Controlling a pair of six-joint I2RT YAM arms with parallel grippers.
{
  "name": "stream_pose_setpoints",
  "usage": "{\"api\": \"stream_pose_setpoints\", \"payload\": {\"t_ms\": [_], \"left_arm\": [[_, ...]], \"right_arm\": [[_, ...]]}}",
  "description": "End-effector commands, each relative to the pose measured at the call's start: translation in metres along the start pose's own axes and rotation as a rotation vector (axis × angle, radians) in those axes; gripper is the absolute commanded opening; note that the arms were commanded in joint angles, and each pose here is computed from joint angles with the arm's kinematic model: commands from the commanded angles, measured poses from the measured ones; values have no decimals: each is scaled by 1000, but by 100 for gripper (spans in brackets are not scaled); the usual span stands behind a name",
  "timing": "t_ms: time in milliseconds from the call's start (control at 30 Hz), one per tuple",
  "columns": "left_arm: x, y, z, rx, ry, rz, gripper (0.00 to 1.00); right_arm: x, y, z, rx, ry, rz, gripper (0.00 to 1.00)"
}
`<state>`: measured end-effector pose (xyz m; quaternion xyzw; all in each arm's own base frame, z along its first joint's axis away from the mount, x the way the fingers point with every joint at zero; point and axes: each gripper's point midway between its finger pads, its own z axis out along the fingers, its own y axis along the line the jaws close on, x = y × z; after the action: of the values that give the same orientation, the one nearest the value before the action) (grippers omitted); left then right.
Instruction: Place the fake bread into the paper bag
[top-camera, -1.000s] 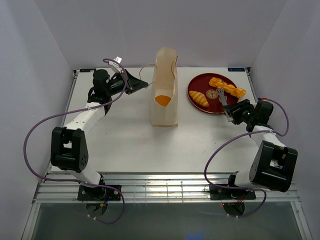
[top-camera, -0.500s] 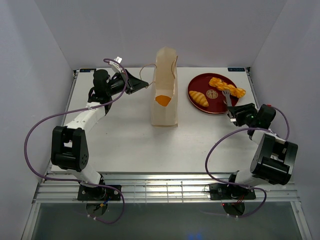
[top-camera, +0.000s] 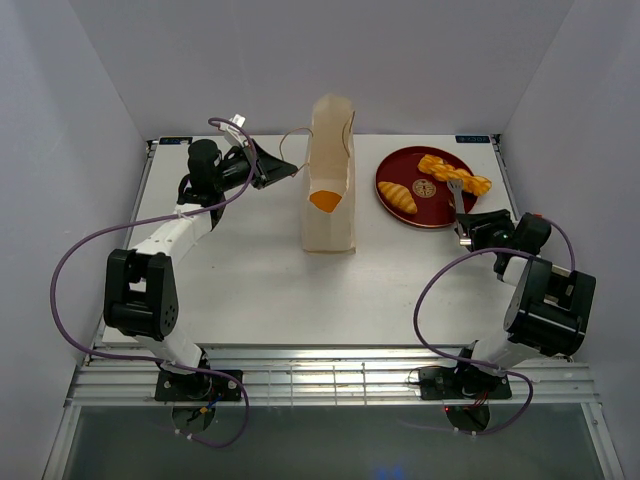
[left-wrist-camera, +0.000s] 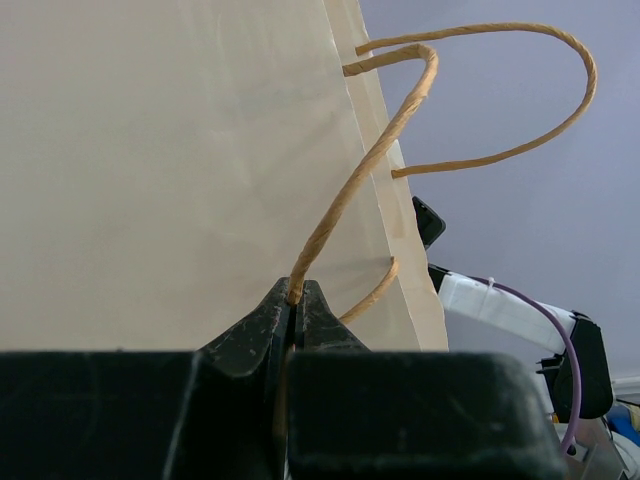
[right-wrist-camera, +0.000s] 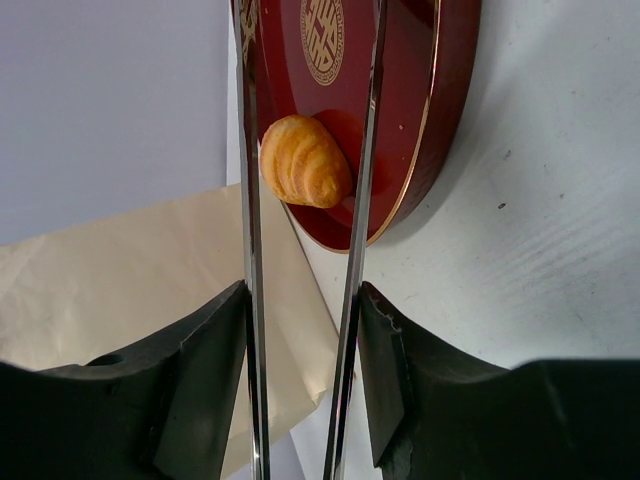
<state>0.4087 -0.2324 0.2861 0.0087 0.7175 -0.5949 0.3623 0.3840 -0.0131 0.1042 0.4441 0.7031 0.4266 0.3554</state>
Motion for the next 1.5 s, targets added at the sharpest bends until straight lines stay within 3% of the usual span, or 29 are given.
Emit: {"api": "stream_pose_setpoints", "payload": {"t_ms": [0,1233,1467], "left_arm": [[0,-12,0,32,10,31,0],[-3,-11,4,42,22,20,0],[-3,-12,3,39,16,21,0]], "right_arm": [[-14,20,3,-72,-24,-29,52],[-45,17,50,-103,-10,-15,52],[-45,14,53,-88,-5,-30,48]]}}
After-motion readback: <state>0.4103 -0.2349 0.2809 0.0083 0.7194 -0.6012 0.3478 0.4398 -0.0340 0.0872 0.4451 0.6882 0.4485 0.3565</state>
